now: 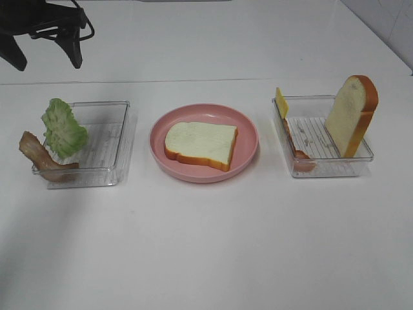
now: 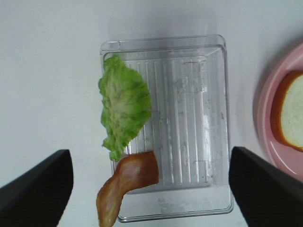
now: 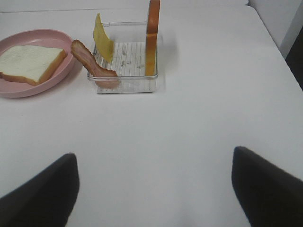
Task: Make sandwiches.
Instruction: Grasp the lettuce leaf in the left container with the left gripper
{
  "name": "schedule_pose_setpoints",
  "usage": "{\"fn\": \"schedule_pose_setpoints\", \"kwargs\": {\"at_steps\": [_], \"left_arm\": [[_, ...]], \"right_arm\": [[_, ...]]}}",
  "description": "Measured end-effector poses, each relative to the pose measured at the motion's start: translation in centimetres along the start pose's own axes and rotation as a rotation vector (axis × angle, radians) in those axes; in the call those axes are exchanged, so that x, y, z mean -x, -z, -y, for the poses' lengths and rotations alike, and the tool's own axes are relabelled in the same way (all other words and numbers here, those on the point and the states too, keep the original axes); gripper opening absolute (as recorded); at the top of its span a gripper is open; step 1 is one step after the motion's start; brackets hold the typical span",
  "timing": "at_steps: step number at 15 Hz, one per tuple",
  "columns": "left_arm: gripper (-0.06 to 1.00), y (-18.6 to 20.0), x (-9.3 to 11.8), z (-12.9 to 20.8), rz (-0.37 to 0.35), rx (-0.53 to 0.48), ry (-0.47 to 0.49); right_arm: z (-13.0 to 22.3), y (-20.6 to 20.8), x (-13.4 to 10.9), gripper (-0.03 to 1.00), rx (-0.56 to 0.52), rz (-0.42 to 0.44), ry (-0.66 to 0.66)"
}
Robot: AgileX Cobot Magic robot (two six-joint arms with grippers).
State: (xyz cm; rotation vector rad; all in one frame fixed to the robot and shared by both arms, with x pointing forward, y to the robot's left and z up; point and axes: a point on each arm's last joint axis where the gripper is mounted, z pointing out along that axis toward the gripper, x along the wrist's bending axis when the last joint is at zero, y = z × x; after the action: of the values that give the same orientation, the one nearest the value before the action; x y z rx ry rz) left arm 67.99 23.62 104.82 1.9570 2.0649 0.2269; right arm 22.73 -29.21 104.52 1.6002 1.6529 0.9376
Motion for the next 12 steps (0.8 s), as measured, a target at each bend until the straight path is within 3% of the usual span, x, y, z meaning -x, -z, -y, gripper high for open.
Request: {"fn": "schedule_pose_setpoints", "kwargs": {"at_steps": [9, 12], "left_arm": [[0.83, -8.9, -1.8, -0.3, -0.078, -0.09, -0.003], [0.76, -10.5, -1.9, -0.4, -0.077, -0.076, -0.005]], "right_arm": [[0.0, 0.0, 0.0, 0.82, 0.001, -0.004, -0.002], [0.0, 0.0, 0.0, 0.82, 0.001, -0.004, -0.002]]}}
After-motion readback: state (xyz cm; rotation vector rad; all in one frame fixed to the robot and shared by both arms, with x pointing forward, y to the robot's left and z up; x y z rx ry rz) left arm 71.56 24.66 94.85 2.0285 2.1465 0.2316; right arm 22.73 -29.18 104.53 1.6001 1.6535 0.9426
